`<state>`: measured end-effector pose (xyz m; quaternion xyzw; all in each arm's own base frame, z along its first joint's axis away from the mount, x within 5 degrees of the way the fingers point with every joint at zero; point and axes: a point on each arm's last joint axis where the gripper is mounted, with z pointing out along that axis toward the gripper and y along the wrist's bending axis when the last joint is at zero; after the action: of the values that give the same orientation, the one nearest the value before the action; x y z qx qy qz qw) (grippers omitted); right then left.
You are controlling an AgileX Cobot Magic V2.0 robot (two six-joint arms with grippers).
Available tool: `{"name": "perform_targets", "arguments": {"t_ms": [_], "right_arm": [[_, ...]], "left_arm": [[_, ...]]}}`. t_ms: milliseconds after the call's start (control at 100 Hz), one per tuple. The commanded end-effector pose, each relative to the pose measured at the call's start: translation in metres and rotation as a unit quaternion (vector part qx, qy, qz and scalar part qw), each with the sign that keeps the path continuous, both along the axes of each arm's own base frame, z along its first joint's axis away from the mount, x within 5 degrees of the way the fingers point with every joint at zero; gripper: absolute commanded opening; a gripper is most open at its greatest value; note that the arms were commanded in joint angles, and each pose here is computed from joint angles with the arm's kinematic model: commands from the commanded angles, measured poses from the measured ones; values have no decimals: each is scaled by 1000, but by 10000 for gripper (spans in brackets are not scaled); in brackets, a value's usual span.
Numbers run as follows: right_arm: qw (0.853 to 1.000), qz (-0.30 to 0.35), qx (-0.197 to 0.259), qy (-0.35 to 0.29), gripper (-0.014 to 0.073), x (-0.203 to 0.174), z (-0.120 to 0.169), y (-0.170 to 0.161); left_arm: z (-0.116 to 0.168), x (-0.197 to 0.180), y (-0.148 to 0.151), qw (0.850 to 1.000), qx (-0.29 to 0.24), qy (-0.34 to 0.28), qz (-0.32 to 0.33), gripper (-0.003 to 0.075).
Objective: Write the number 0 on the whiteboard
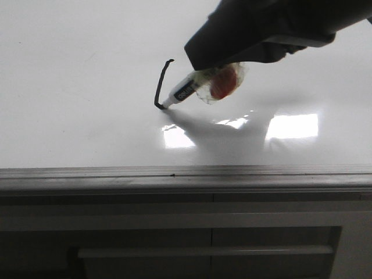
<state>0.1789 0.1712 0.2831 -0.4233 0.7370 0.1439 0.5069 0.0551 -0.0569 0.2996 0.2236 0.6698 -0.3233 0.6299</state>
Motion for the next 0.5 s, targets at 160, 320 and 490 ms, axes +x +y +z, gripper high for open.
{"name": "perform_targets", "arguments": {"t_ms": [160,320,490], "right_arm": [[1000,-23,6,-16,-46,3,16,-21],[999,-38,7,-16,-46,6,18,-28],[997,-72,5,-16,-46,15,18,-41]], "left_arm": [[15,1,2,999,-38,-24,9,-20],[15,1,2,999,-38,-24,9,-20],[15,1,2,999,-38,-24,9,-20]]}}
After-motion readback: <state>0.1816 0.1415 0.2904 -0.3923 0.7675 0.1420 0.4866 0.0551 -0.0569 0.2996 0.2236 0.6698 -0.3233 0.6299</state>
